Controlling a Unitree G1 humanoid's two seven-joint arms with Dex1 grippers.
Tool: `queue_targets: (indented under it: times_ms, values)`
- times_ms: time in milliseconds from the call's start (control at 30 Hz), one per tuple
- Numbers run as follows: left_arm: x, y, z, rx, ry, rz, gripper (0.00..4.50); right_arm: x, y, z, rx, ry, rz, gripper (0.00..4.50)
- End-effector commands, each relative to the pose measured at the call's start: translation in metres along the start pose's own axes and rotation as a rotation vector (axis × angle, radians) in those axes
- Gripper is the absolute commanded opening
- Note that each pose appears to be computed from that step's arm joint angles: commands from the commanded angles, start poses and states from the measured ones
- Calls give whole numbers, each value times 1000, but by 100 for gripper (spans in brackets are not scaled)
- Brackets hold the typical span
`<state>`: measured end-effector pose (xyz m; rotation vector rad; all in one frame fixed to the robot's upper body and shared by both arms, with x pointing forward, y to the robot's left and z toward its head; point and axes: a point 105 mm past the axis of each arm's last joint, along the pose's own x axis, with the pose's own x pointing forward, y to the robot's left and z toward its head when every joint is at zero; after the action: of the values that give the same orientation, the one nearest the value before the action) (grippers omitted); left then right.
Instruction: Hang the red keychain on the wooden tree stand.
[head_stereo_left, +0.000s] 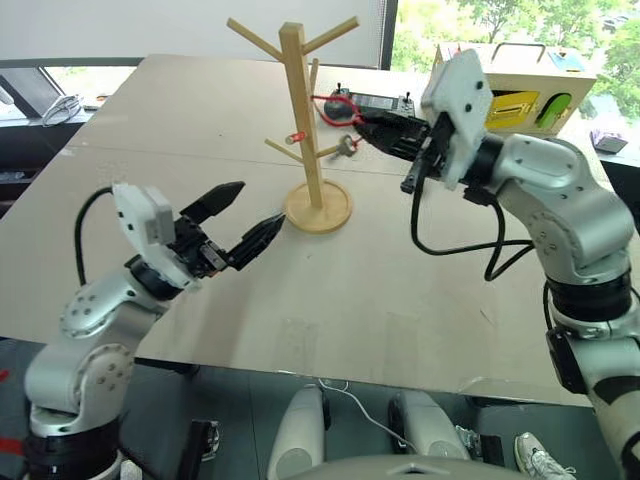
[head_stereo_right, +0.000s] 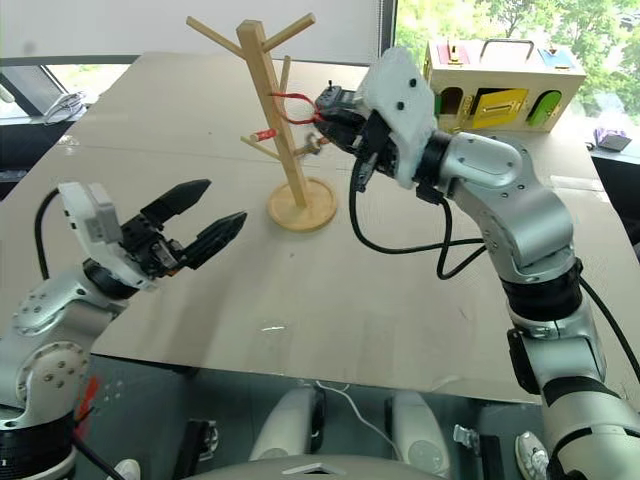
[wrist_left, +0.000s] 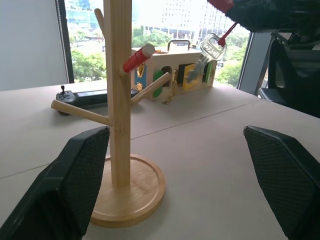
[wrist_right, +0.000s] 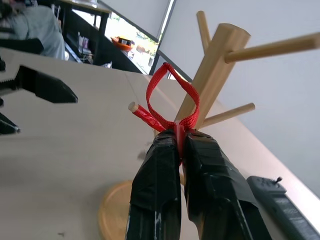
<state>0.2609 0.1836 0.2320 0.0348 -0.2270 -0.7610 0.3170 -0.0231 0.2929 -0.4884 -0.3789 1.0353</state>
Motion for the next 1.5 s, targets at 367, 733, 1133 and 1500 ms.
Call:
queue_targets:
  times_ms: [367, 733, 1133, 1500]
  values:
    - [-8, 11, 26, 11, 17, 18, 450, 28, 14, -8, -216, -13, 19, 2]
    - [-11, 14, 16, -4, 38, 46, 450, 43, 25, 9, -221, -106, 21, 2]
    - [-12, 14, 16, -3, 40, 55, 450, 51, 18, -21, -194, -16, -23, 2]
    - [-10, 14, 13, -10, 44, 50, 450, 50, 9, -24, -127, -69, -91, 254]
